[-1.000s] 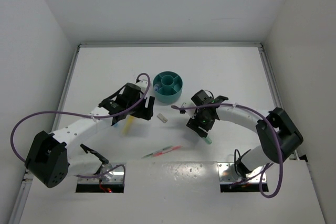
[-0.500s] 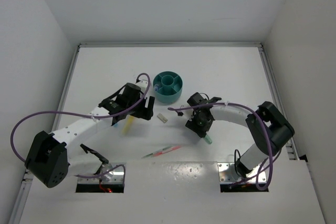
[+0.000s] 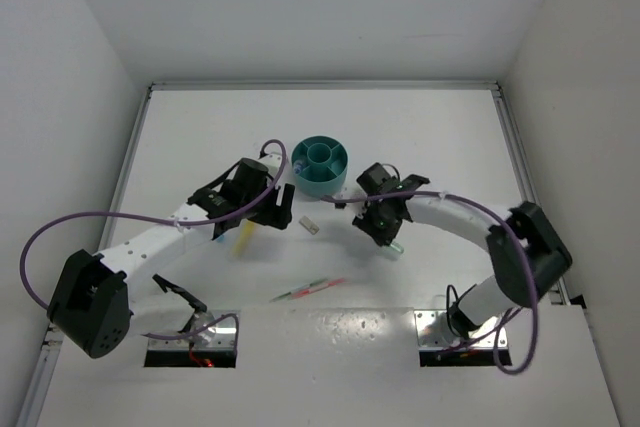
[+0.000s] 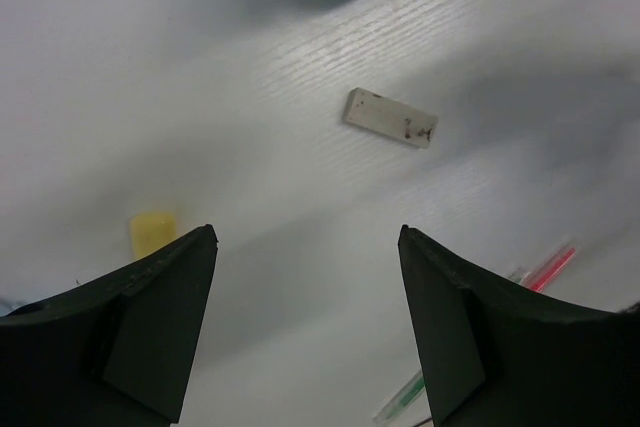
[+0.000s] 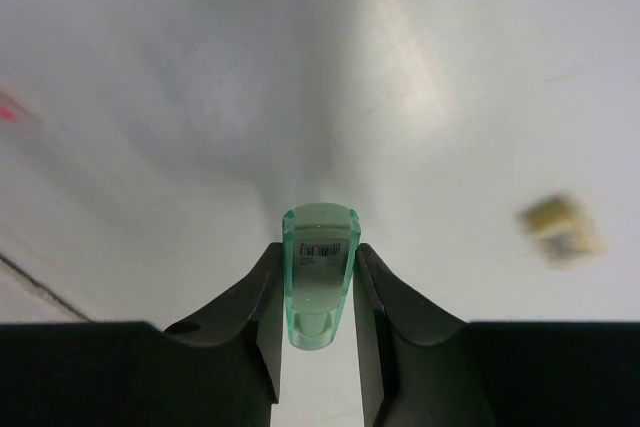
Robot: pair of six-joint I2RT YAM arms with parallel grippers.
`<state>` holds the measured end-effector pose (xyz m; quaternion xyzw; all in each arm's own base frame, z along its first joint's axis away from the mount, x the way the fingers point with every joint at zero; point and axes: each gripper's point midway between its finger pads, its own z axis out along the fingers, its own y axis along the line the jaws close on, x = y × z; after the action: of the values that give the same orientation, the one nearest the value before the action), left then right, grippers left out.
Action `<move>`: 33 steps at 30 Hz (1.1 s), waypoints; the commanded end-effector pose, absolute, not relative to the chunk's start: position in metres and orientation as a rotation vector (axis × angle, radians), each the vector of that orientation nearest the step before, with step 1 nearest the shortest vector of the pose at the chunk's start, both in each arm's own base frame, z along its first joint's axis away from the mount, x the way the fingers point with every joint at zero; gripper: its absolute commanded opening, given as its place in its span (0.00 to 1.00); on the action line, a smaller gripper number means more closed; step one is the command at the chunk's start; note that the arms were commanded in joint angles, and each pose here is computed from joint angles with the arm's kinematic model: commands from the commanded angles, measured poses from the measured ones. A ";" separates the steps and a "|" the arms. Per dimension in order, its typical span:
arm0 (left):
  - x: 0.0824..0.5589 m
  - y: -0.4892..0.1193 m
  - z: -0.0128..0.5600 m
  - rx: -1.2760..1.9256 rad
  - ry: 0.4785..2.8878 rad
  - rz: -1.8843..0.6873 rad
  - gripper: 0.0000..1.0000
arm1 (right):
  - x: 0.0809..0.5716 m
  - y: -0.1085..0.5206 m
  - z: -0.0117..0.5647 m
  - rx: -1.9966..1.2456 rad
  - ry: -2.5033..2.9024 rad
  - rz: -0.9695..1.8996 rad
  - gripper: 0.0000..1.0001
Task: Sort the stationery into containers
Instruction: Pick up the stationery from the corner of the board, then place the stationery in the storage box.
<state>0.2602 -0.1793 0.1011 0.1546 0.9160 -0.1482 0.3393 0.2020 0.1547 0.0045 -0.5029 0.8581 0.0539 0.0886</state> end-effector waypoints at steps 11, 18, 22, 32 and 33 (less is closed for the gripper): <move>0.259 -0.185 0.113 0.426 2.327 -0.422 0.76 | 0.401 0.234 0.274 -0.708 1.526 0.003 0.00; 0.261 -0.183 0.113 0.416 2.325 -0.401 0.76 | 0.456 0.276 0.290 -0.584 1.441 0.153 0.00; 0.262 -0.181 0.113 0.411 2.324 -0.391 0.76 | 0.501 0.290 0.262 -0.496 1.525 0.210 0.00; 0.262 -0.181 0.110 0.413 2.333 -0.388 0.76 | 0.528 0.310 0.203 -0.532 1.660 0.384 0.00; 0.262 -0.181 0.110 0.413 2.333 -0.388 0.76 | 0.526 0.314 0.203 -0.540 1.661 0.414 0.00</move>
<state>0.2604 -0.1776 0.1037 0.1529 0.9140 -0.1455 0.3466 0.5271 0.2967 0.1890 -0.2371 0.7371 0.1212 0.6210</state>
